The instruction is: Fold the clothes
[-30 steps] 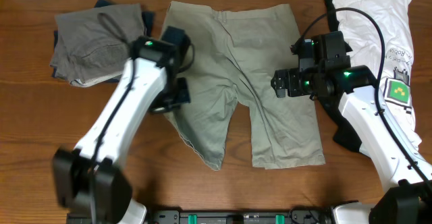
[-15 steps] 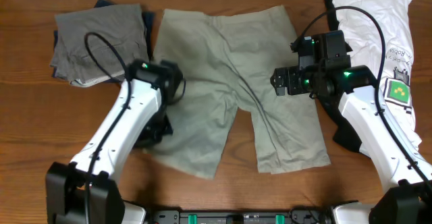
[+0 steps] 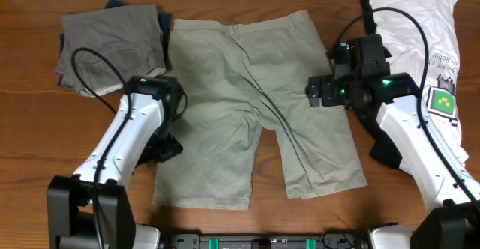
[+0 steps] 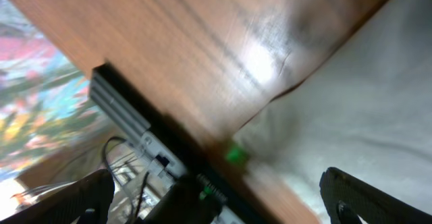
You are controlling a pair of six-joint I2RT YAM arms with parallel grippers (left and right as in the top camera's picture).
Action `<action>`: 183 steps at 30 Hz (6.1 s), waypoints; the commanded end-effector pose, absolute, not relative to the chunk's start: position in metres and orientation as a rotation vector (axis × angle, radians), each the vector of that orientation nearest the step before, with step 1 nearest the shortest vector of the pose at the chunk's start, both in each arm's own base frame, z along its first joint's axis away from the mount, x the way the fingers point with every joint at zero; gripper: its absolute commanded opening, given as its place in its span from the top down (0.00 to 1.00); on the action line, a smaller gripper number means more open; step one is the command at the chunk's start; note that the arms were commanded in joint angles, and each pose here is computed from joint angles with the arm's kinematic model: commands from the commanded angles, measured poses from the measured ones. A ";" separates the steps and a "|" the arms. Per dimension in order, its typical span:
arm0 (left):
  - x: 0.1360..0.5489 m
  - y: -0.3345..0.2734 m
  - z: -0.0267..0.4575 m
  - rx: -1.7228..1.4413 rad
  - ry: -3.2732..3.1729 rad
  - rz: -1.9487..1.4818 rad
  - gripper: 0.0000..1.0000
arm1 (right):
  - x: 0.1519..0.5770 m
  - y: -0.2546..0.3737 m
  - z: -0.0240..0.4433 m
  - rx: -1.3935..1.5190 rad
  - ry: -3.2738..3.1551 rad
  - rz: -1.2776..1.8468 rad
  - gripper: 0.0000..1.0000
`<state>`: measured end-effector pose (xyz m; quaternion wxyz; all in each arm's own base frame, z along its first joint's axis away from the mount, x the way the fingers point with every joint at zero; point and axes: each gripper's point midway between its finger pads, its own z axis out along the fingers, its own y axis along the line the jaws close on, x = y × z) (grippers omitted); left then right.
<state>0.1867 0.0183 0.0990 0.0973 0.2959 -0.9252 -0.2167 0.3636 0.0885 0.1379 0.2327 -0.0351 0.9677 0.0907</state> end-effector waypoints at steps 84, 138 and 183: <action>0.361 -0.035 0.119 0.425 -3.489 -0.042 0.02 | 0.488 0.049 0.027 -0.109 2.641 0.583 0.07; 0.507 -0.071 0.112 0.182 -3.674 0.173 0.02 | 0.556 0.067 0.193 -0.250 2.351 0.416 0.01; 0.589 -0.058 0.012 0.090 -3.665 0.140 0.19 | 0.519 0.137 0.187 -0.399 2.440 0.501 0.01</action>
